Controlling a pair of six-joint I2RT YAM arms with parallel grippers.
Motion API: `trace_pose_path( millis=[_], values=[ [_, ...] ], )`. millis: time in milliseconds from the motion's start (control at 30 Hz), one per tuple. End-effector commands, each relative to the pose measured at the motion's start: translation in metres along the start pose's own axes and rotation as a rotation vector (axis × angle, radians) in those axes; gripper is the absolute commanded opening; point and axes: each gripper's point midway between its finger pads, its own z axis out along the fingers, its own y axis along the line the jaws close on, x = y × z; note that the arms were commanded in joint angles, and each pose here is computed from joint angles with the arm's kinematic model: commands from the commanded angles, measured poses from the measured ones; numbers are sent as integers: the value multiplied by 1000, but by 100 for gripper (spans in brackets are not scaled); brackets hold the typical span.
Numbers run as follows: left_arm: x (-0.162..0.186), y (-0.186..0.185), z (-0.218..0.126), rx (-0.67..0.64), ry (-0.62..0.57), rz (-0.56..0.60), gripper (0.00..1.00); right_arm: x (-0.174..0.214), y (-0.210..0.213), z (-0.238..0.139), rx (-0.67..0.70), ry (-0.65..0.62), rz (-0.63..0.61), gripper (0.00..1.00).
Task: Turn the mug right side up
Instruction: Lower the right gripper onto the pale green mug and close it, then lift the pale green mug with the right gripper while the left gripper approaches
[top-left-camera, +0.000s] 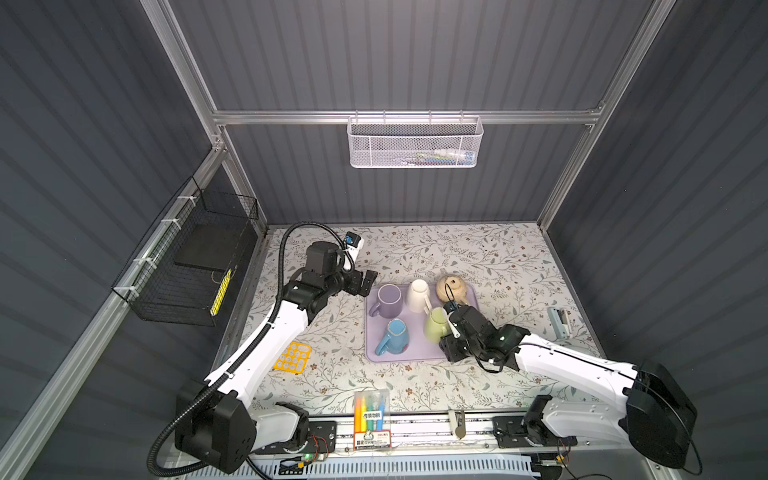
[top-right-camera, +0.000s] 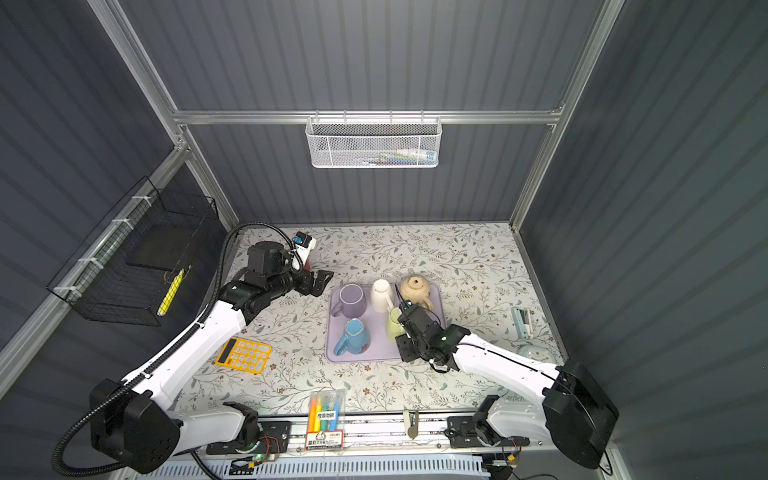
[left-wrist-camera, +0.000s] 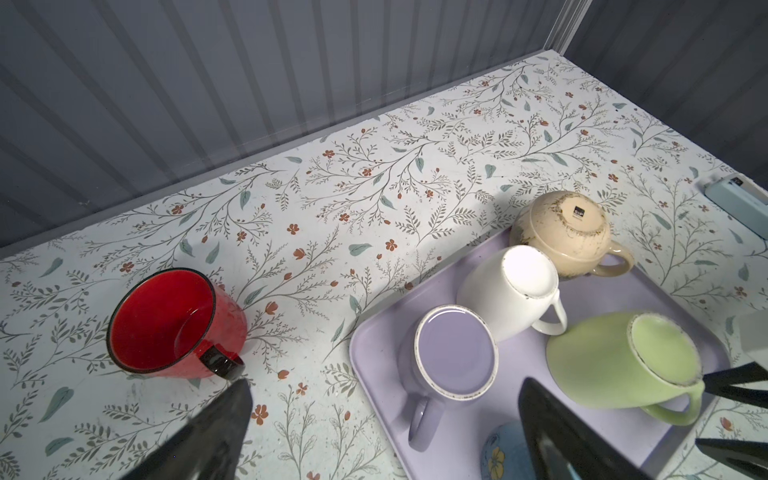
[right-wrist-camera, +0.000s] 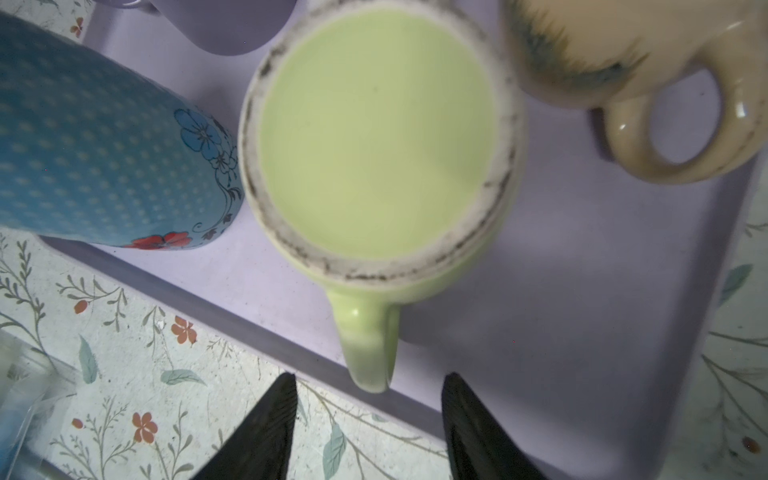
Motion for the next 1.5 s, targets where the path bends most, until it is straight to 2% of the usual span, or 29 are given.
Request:
trace_pose_path(
  millis=[0, 367, 600, 967, 1133, 1467],
  values=[
    [-3, 0, 3, 2, -24, -4, 100, 1, -5, 7, 21, -7, -13, 58],
    [18, 10, 18, -44, 42, 6, 90, 5, -10, 29, 69, -3, 15, 54],
    [21, 8, 15, -39, 24, 20, 89, 15, -8, 41, 96, 24, -30, 47],
    [23, 4, 16, -16, 24, 21, 89, 23, -16, 48, 140, 14, -12, 39],
    [24, 4, 15, -15, 25, 21, 88, 21, -14, 50, 139, 9, -15, 28],
    [23, 2, 15, -5, 24, 20, 88, 18, -17, 43, 154, -4, -10, 13]
  ],
)
